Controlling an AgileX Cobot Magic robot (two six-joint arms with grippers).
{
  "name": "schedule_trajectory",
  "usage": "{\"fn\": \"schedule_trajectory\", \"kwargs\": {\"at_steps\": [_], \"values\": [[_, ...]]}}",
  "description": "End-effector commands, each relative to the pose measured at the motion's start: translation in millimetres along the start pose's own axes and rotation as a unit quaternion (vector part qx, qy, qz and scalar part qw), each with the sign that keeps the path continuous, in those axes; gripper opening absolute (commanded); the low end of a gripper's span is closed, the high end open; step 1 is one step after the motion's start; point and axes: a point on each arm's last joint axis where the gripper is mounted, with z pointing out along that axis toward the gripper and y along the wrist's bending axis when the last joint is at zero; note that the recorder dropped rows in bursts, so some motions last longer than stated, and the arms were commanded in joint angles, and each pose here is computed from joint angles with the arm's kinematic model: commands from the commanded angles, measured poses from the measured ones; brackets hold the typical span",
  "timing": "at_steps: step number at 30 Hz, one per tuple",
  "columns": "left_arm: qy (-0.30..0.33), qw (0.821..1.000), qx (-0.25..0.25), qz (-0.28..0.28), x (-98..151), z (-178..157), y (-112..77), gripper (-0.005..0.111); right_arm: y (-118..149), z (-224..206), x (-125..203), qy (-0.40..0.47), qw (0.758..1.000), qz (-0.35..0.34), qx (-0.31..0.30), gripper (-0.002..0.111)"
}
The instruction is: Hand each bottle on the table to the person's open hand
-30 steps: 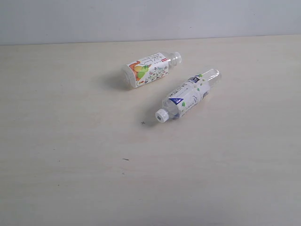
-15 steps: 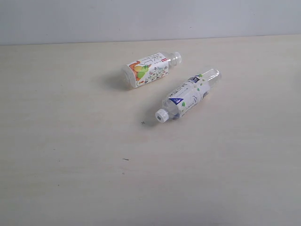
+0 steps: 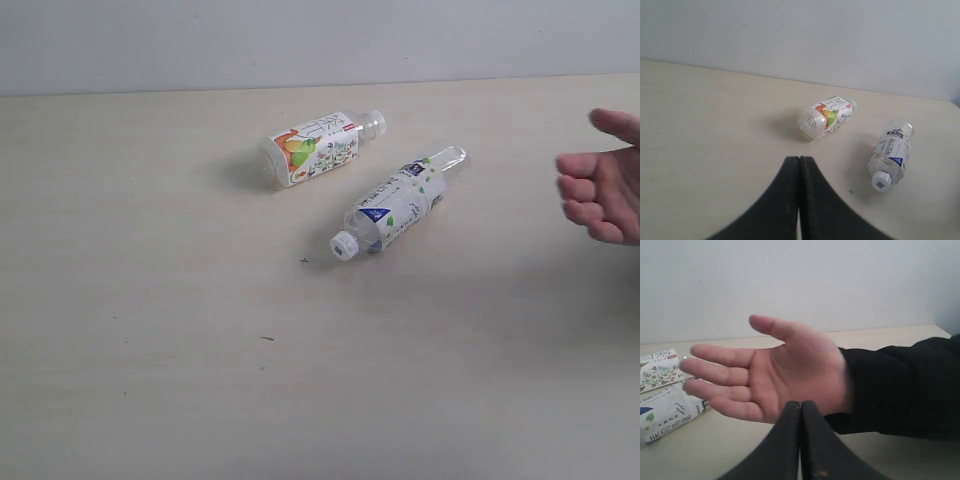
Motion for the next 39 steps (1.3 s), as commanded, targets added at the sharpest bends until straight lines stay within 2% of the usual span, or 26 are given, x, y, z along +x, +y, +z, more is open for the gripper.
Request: {"fn": "schedule_trajectory", "kwargs": {"at_steps": [1, 13, 16, 21, 23, 26, 31, 33, 34, 35, 36, 37, 39], "values": [[0.002, 1.000, -0.003, 0.001, 1, -1, 0.7, 0.000, 0, 0, 1, -0.004, 1.000, -0.002, 0.001, 0.000], [0.002, 1.000, -0.003, 0.001, 1, -1, 0.7, 0.000, 1, -1, -13, -0.080, 0.997, -0.001, -0.003, 0.000], [0.002, 1.000, -0.003, 0.002, 1, -1, 0.8, 0.000, 1, -2, -17, -0.099, 0.995, 0.022, -0.007, 0.000], [0.002, 1.000, -0.003, 0.002, 1, -1, 0.8, 0.000, 1, -3, -24, -0.138, 0.983, 0.119, -0.019, 0.000], [0.002, 1.000, -0.003, 0.002, 1, -1, 0.8, 0.000, -3, -6, -32, -0.186, 0.963, 0.193, -0.022, 0.000], [0.002, 1.000, -0.003, 0.002, 1, -1, 0.8, 0.000, -7, -12, -44, -0.239, 0.933, 0.268, -0.025, 0.000], [0.002, 1.000, -0.003, 0.002, 1, -1, 0.8, 0.000, -5, -16, -85, -0.261, 0.916, 0.301, -0.039, 0.000], [0.002, 1.000, -0.003, 0.002, 1, -1, 0.8, 0.000, -2, -3, -119, -0.237, 0.929, 0.281, -0.033, 0.000], [0.002, 1.000, -0.003, 0.002, 1, -1, 0.8, 0.000, 2, 16, -144, -0.198, 0.946, 0.254, -0.029, 0.000], [0.002, 1.000, -0.003, 0.002, 1, -1, 0.8, 0.000, 5, 29, -157, -0.168, 0.957, 0.235, -0.027, 0.000], [0.002, 1.000, -0.003, 0.002, 1, -1, 0.8, 0.000, 9, 56, -177, -0.105, 0.976, 0.188, -0.022, 0.000], [0.002, 1.000, -0.003, 0.002, 1, -1, 0.8, 0.000, 11, 72, -186, -0.065, 0.984, 0.162, -0.017, 0.000], [0.002, 1.000, -0.003, 0.002, 1, -1, 0.8, 0.000, 14, 141, -205, 0.082, 0.990, 0.111, -0.001, 0.000]]}}
